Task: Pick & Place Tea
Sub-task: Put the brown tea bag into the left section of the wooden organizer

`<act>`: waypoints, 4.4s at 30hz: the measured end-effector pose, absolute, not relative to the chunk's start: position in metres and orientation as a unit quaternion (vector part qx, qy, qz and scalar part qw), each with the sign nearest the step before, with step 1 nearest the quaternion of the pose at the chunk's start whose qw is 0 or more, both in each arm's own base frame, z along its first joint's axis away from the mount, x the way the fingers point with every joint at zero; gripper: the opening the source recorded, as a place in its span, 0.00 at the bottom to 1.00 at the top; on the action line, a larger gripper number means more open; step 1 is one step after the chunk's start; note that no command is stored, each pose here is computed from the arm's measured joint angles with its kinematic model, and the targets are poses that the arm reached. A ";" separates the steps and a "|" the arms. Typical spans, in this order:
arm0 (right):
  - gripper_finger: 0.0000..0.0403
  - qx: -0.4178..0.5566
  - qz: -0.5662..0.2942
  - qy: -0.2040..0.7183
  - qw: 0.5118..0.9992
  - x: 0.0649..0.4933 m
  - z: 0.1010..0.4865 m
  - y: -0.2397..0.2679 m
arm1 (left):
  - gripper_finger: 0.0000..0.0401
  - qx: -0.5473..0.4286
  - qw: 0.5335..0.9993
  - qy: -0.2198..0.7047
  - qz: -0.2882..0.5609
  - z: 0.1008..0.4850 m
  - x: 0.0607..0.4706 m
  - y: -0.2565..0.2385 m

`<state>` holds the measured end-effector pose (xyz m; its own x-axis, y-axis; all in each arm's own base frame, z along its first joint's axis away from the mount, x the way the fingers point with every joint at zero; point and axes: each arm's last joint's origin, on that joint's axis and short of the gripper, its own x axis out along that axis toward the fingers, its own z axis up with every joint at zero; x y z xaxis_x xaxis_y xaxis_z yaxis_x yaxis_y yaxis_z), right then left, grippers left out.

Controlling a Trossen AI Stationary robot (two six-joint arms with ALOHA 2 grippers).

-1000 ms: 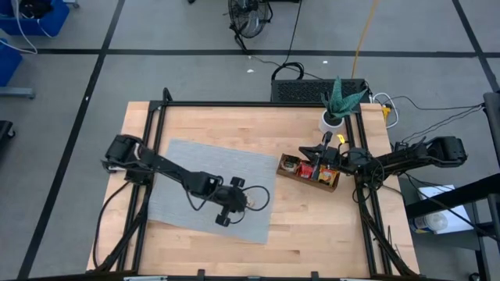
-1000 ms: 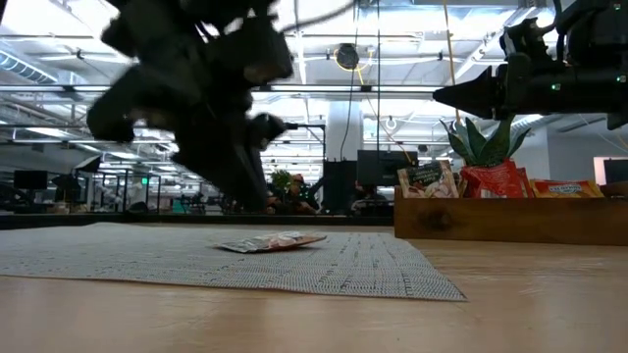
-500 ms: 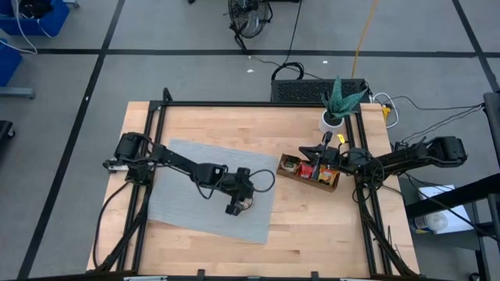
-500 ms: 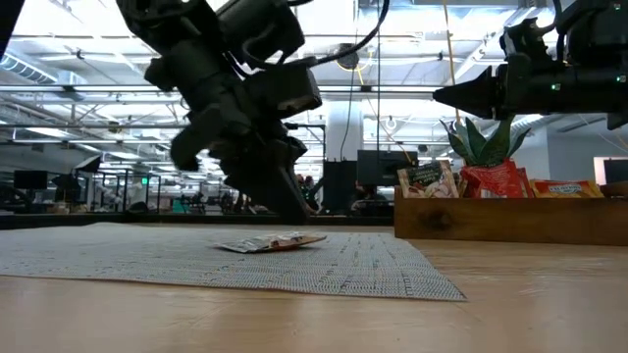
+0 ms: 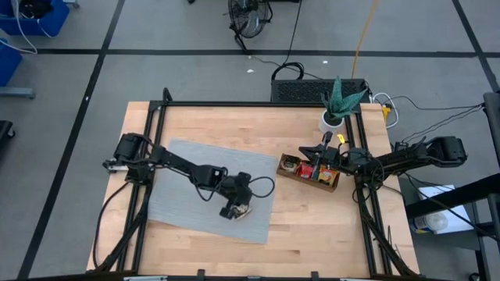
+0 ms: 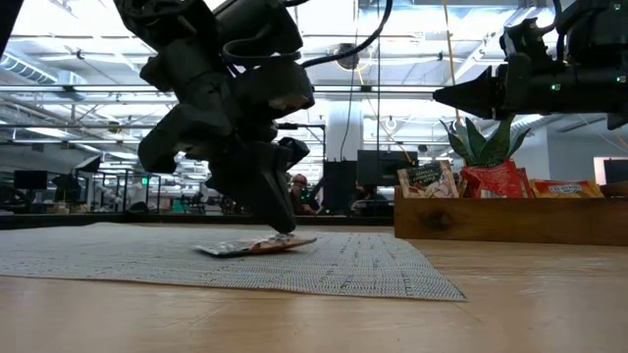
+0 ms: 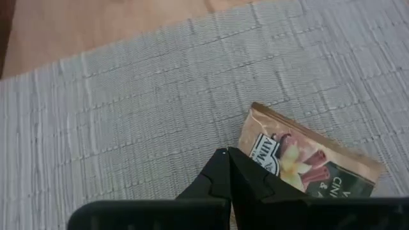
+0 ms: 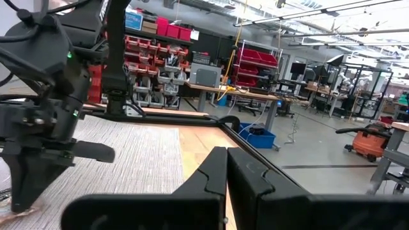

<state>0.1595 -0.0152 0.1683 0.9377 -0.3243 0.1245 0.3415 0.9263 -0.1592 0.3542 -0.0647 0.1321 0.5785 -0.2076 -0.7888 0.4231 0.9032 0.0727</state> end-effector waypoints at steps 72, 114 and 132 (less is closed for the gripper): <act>0.00 -0.088 -0.169 -0.048 0.980 0.159 0.168 -0.015 | 0.00 -0.055 0.872 0.442 -0.203 0.146 0.344 -0.099; 0.00 -0.088 -0.168 -0.049 0.981 0.159 0.169 -0.015 | 0.00 -0.058 0.817 0.572 -0.051 0.143 0.323 -0.076; 0.00 -0.088 -0.168 -0.048 0.981 0.159 0.168 -0.015 | 0.16 -0.024 0.848 0.528 0.043 0.161 0.334 -0.062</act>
